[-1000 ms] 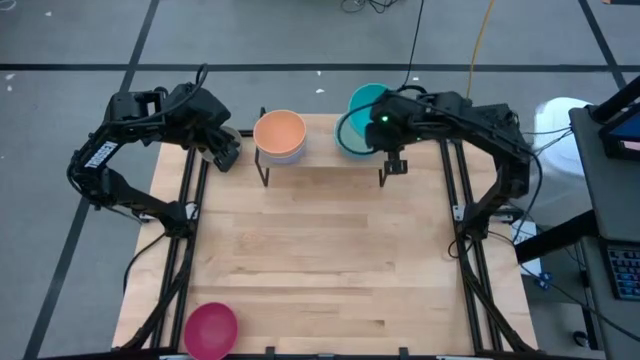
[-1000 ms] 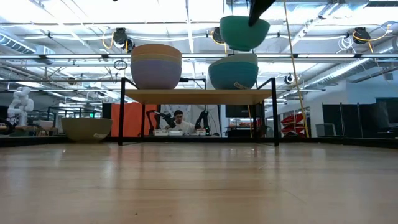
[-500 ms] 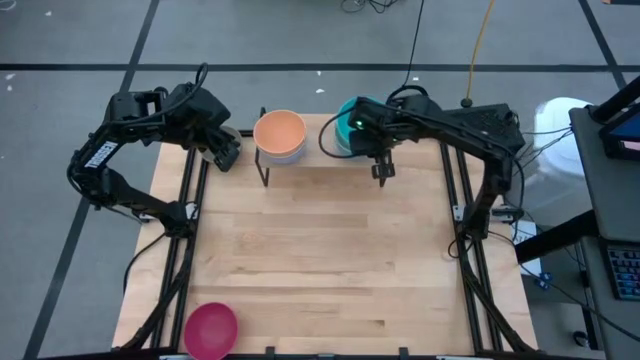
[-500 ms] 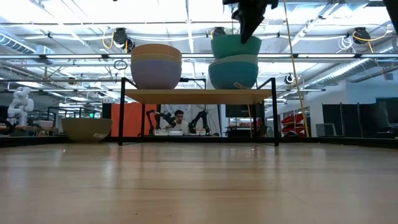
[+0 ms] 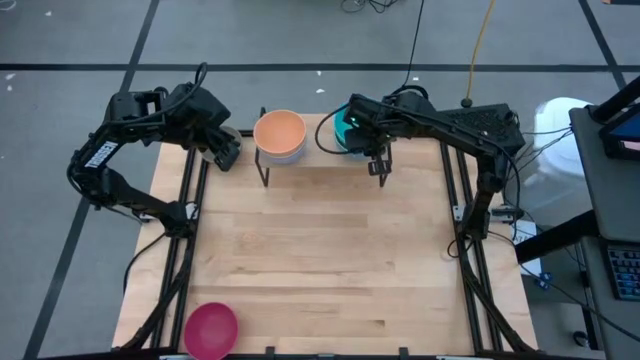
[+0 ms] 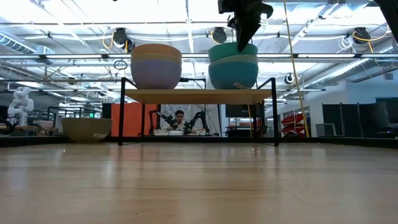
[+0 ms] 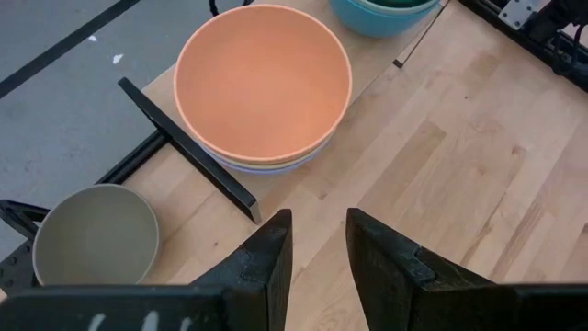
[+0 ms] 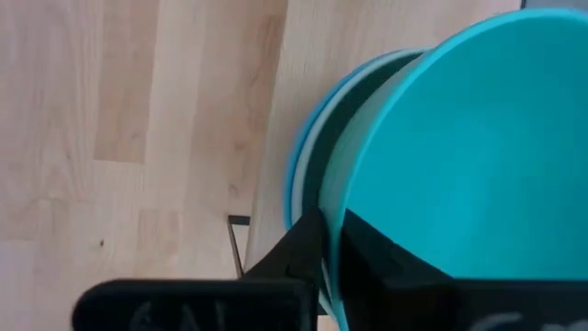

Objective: Place and stack bowls onto a shelf
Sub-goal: Stack the sky blue bowl on top of the light green bowl on the shelf, then stack the pink bowl on top of the orange bowl on the shelf

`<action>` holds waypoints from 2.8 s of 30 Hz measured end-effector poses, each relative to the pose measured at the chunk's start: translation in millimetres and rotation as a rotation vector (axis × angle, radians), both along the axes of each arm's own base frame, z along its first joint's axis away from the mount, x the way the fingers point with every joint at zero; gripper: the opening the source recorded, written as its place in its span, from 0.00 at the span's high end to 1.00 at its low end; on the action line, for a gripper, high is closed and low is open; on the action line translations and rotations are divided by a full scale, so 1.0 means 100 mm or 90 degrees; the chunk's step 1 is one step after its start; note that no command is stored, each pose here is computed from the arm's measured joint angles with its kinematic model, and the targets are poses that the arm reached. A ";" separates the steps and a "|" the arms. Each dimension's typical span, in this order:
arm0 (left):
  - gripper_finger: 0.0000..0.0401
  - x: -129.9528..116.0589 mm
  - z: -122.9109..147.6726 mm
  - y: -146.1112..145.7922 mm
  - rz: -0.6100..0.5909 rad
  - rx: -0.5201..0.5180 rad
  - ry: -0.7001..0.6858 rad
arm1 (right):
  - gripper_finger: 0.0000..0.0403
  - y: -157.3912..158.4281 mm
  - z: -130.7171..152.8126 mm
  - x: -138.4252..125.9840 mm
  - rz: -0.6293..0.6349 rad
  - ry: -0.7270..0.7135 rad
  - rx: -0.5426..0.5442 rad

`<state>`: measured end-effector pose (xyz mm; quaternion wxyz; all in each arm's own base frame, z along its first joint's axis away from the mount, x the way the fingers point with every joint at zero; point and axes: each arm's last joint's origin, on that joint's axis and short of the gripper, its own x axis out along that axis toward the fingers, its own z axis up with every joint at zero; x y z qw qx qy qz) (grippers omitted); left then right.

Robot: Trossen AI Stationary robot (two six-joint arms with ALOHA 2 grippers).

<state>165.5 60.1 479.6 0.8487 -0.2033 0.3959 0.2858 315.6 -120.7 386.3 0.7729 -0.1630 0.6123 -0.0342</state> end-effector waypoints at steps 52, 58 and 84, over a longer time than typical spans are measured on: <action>0.72 0.27 -0.81 -0.99 -0.309 -0.177 0.201 | 0.66 0.59 1.05 -0.84 0.134 -0.314 -0.151; 0.72 0.20 -1.25 -1.33 -0.309 -0.260 0.331 | 0.66 0.62 1.11 -0.94 0.133 -0.329 -0.157; 0.72 -0.10 -2.21 -2.40 -0.281 -0.386 0.281 | 0.66 0.62 1.12 -0.96 0.149 -0.327 -0.168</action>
